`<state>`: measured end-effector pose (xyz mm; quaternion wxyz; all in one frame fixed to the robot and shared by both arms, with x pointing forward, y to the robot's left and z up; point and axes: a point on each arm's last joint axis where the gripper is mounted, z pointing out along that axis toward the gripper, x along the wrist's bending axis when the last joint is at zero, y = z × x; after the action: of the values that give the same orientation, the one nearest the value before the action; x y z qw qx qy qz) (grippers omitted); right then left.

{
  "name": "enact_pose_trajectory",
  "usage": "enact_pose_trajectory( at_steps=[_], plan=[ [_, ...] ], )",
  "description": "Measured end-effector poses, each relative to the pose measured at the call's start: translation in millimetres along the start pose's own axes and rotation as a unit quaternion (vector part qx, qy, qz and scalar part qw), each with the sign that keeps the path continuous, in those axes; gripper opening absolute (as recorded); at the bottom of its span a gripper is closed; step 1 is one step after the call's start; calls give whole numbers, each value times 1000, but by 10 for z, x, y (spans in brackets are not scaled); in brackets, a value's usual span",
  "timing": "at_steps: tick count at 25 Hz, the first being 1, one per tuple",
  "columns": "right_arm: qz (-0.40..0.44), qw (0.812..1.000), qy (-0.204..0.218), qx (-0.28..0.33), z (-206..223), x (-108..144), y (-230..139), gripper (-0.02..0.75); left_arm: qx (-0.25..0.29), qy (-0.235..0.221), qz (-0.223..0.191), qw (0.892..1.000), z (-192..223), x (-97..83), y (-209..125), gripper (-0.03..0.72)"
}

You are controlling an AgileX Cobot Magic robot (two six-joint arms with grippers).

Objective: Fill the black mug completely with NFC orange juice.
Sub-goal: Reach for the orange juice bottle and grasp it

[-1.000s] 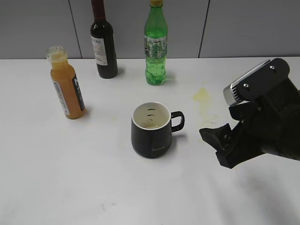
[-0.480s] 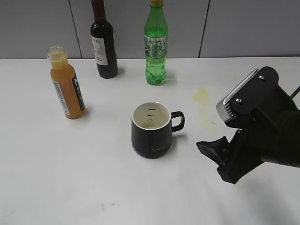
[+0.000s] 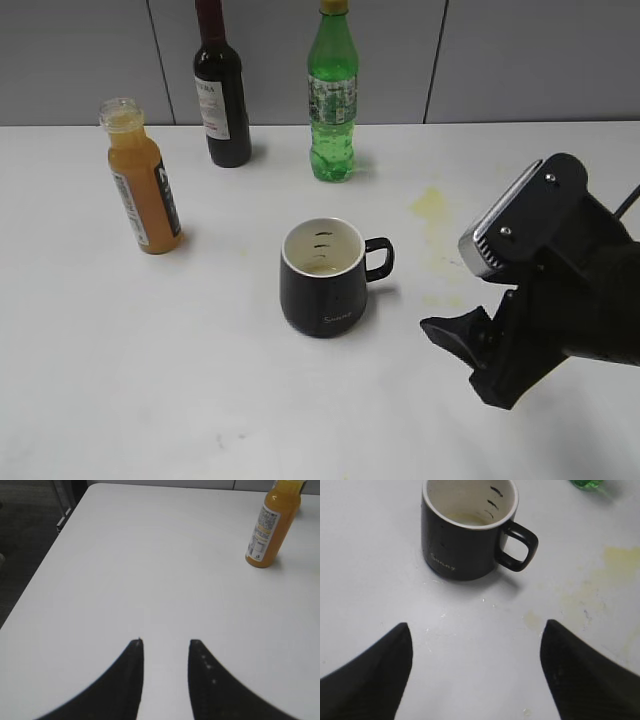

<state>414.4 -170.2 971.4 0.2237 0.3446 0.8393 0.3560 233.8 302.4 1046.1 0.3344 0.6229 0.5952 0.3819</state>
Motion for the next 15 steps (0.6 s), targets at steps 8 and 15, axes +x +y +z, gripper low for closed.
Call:
enact_pose_trajectory(
  at_steps=[8, 15],
  plan=[
    [6, 994, 6, 113, -86, 5, -143, 596, 0, 0, 0, 1000, 0, 0, 0, 242],
    [35, 976, -30, 214, -404, -125, 145, 596, 0, 0, 0, 1000, 0, 0, 0, 242]
  ],
)
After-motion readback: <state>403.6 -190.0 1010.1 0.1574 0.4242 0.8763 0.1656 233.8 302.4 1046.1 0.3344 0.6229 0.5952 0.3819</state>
